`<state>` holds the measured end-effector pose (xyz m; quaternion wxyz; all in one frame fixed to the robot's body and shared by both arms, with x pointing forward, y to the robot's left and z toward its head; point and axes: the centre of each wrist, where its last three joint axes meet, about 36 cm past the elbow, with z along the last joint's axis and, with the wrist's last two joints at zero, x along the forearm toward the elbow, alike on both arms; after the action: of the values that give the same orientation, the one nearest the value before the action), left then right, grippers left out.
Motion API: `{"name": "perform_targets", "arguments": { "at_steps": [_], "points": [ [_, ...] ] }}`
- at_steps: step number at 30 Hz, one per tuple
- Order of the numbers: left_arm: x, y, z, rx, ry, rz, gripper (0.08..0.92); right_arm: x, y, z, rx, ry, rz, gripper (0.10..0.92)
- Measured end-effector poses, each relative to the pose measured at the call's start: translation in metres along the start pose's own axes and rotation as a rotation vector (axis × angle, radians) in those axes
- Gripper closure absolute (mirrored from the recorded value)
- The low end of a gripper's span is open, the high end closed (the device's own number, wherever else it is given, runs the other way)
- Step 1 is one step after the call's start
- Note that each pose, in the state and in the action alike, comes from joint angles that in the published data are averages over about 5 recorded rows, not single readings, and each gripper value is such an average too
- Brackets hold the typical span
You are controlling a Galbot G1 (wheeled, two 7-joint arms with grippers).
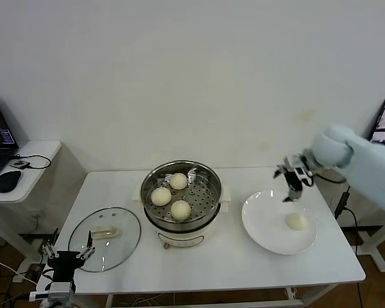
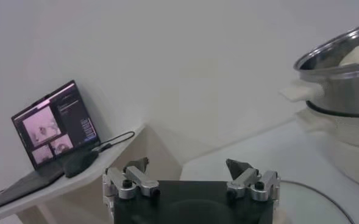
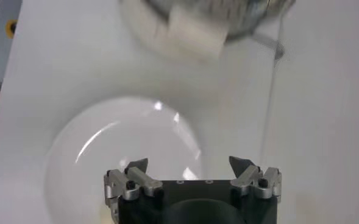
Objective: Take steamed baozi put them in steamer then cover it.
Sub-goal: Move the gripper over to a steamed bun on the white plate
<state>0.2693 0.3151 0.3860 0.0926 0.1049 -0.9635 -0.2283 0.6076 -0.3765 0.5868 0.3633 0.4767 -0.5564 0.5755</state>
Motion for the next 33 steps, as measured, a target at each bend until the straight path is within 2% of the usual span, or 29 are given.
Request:
{"name": "perform_targets", "arguments": {
  "at_steps": [12,33],
  "points": [
    [0.007,-0.001,0.000,-0.001,0.010,0.000,0.177,-0.056,0.038,0.043,-0.062,0.076,-0.041,0.200],
    [0.008,0.000,0.003,-0.001,0.019,-0.009,0.177,-0.128,0.030,0.045,-0.097,0.142,-0.062,0.208]
  ]
}}
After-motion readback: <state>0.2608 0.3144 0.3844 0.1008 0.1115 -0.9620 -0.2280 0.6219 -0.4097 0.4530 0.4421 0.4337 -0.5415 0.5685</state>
